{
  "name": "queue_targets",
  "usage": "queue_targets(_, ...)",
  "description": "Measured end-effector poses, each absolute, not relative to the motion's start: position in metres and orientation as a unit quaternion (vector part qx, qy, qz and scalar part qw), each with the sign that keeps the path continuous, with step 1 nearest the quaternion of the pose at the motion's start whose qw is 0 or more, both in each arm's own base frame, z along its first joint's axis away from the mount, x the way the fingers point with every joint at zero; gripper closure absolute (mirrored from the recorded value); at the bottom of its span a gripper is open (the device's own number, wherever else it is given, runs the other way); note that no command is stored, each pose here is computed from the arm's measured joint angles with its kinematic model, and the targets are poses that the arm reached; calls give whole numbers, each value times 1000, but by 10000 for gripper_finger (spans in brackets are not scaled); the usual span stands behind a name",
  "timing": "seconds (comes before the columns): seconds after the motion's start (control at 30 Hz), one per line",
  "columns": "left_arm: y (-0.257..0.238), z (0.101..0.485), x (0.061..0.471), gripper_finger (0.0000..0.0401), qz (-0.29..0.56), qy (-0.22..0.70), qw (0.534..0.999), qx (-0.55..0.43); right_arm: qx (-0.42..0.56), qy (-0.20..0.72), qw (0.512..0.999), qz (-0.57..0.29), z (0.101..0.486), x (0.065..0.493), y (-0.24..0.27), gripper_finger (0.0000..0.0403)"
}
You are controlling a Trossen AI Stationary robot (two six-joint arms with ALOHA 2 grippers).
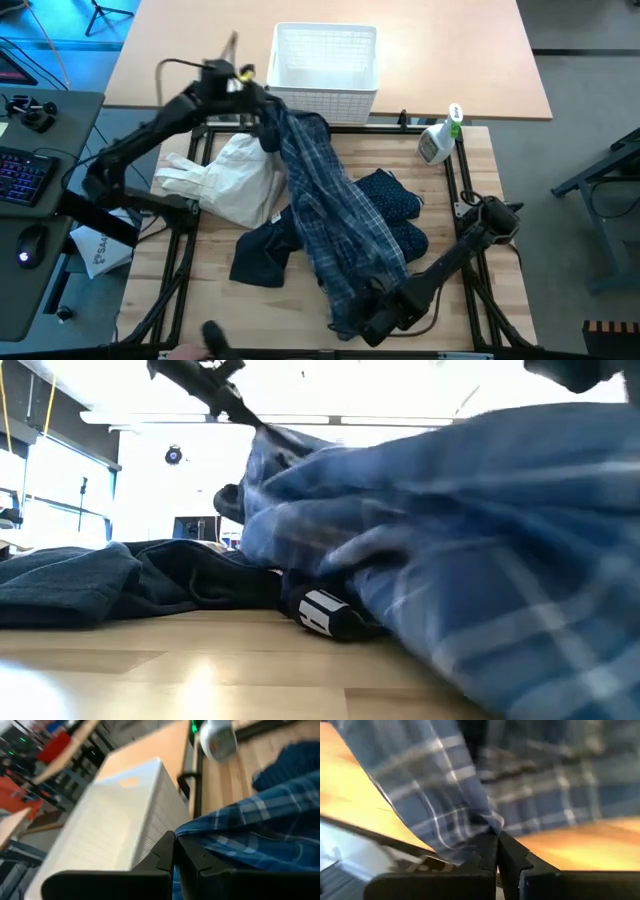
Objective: Fold laundry
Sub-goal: Fold the blue plaid flannel shirt
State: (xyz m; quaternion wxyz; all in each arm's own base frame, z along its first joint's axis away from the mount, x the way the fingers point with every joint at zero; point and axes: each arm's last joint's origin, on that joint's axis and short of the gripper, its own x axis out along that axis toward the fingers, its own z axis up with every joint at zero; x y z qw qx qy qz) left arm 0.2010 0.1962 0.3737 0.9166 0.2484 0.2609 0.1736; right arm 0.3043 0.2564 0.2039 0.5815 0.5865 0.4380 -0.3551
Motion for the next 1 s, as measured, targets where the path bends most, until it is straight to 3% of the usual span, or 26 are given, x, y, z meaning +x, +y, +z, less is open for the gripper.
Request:
queue_targets(0.1,196,387,180,401,182,228,927,237,578,470,561,-360,203,298,260,403)
queue_targets(0.33,210,396,142,401,190,181,950,169,567,478,567,-358,202,288,269,403)
queue_targets(0.7,221,413,126,401,184,88,968,145,545,454,640,-296,206,298,270,403)
queue_targets(1.0,220,410,132,401,173,94,971,133,517,527,571,-359,208,281,260,403)
